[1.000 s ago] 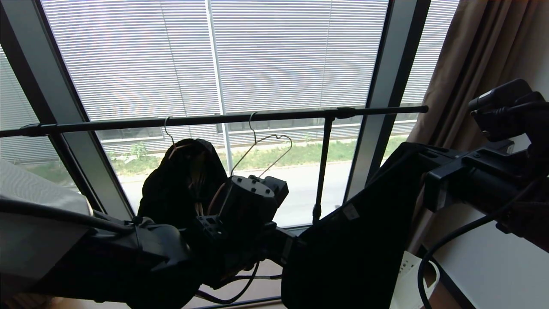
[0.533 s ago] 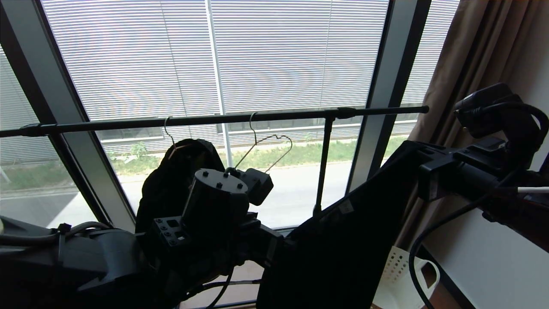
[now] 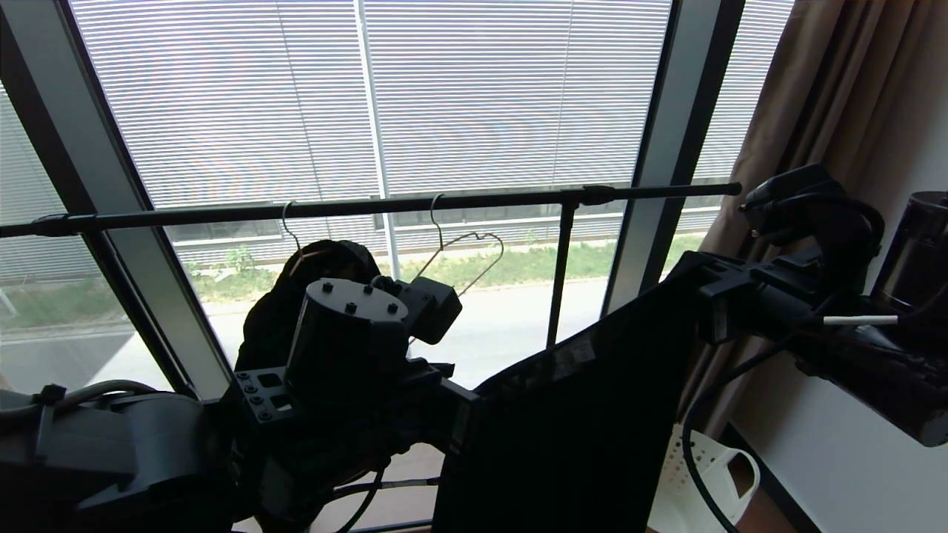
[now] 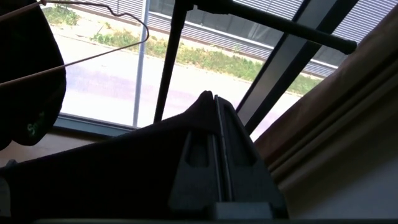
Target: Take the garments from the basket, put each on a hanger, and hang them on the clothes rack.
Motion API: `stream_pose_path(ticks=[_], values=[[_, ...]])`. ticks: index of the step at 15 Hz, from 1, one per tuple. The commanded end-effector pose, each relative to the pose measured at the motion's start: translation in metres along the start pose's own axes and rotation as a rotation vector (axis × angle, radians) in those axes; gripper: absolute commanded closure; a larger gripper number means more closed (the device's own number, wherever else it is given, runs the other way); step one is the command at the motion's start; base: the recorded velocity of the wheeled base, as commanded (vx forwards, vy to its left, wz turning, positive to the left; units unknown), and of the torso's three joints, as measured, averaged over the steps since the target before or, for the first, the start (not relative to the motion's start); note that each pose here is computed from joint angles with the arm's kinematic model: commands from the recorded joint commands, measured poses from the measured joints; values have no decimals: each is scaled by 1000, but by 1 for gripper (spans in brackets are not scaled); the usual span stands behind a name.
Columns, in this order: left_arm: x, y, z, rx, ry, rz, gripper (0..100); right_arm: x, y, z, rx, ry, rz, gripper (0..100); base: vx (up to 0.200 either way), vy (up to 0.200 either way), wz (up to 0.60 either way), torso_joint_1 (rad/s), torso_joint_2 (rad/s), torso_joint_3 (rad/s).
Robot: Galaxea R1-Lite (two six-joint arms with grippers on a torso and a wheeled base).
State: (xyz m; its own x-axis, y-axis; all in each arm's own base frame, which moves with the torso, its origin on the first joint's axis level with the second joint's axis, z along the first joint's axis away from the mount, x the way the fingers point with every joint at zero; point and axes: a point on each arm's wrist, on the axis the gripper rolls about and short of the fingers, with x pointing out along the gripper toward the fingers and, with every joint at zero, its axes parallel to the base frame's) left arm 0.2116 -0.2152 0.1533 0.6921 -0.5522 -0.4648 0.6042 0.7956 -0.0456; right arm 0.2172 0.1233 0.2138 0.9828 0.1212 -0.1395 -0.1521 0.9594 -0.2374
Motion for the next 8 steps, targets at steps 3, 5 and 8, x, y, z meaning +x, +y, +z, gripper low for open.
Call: stream_pose_path(ticks=[3,5,8], values=[[0,4,3,-8,-11,15,100,3,1,-4,-10,15,1,100,0,0,0,0,0,0],[1,13,9,-15,-31,38,100,2,3,-17,-99,60,12,100,0,0,0,0,0,0],[11,28,22,-8,-38,82,100,-6,28,-32,-203,107,105,100,0,0,0,0,0,0]])
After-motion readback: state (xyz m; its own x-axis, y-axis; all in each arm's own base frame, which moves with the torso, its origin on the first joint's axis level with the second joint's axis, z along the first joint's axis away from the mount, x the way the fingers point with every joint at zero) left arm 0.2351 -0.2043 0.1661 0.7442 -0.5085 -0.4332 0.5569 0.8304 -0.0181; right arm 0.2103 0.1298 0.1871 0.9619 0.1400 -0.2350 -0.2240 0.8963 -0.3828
